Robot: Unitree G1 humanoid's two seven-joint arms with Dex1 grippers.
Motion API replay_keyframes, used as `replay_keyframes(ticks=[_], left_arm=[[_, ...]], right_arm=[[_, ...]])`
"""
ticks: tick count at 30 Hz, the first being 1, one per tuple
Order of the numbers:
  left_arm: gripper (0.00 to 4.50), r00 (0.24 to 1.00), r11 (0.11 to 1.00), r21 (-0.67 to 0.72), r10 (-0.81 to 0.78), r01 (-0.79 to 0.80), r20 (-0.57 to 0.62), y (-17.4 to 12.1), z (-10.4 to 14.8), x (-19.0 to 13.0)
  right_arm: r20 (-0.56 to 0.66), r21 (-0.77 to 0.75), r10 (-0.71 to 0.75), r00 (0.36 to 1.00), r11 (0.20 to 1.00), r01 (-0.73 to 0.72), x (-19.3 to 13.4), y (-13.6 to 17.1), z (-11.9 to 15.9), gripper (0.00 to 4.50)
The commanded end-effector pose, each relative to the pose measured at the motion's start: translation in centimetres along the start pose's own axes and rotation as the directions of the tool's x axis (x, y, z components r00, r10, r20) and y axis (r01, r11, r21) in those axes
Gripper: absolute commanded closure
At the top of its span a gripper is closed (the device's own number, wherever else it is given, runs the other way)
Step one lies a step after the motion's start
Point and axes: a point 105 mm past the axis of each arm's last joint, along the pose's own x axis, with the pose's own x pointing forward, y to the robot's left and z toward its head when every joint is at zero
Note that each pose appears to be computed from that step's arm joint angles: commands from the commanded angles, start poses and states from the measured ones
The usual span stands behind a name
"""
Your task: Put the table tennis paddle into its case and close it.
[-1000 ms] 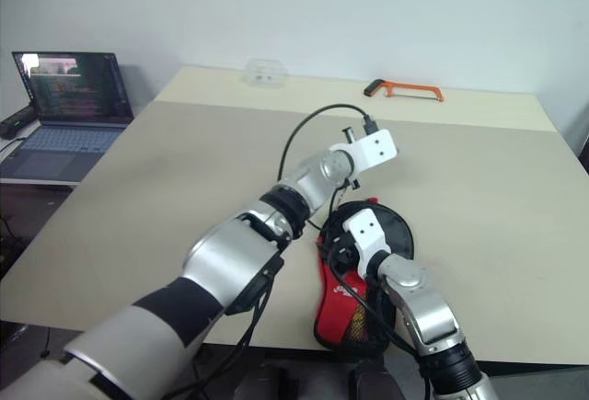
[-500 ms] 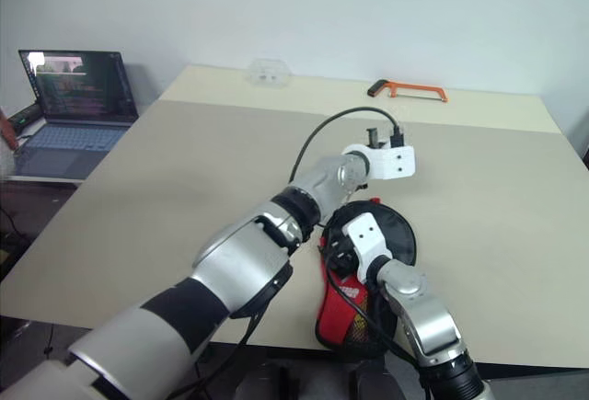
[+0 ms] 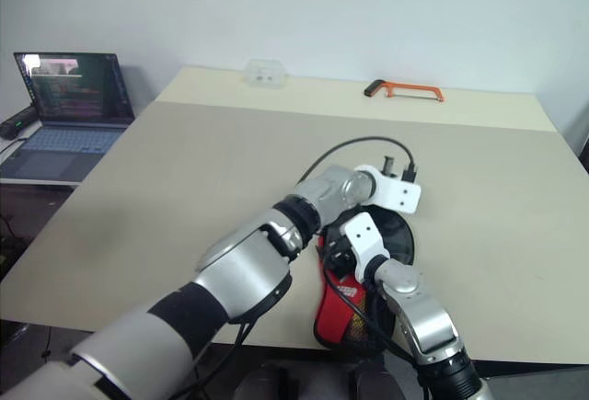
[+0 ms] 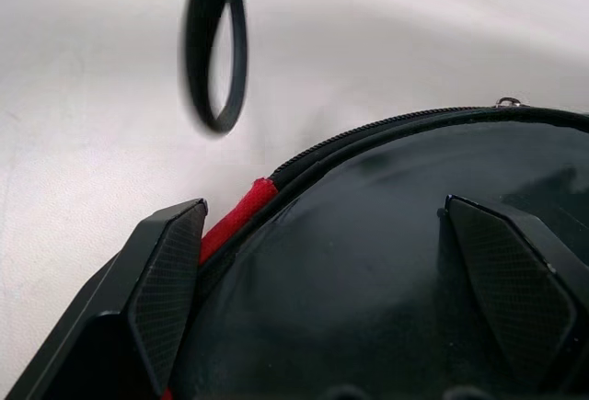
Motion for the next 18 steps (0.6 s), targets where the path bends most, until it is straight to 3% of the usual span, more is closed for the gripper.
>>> replay_keyframes(ticks=[1,6,9,14,18], left_arm=[[2.82,0.988,0.997,0.009,-0.071,0.07,0.136,-1.7,4.3,0.9],[0.89,0.993,0.995,-0.052,-0.076,0.082,0.095,-1.9,2.9,0.8],[0.03,0.994,0.995,-0.081,-0.052,0.06,0.1,-1.3,2.6,0.6],[0.03,0.986,0.965,-0.264,0.056,-0.013,0.154,1.7,2.1,-0.6],[0.03,0.963,0.942,-0.33,0.033,0.06,0.269,3.1,1.8,-2.3]], right_arm=[[-0.084,0.025,0.012,0.996,1.0,-0.01,0.2,-0.2,-2.3,0.0],[-0.092,0.025,0.033,0.995,0.999,-0.031,0.5,0.0,-2.5,0.0],[-0.097,0.023,0.04,0.994,0.999,-0.038,0.5,0.1,-2.6,0.0],[-0.086,0.021,0.054,0.995,0.998,-0.052,0.6,0.0,-2.2,0.0],[-0.087,0.01,0.059,0.994,0.998,-0.059,0.7,-0.2,-2.1,0.0]])
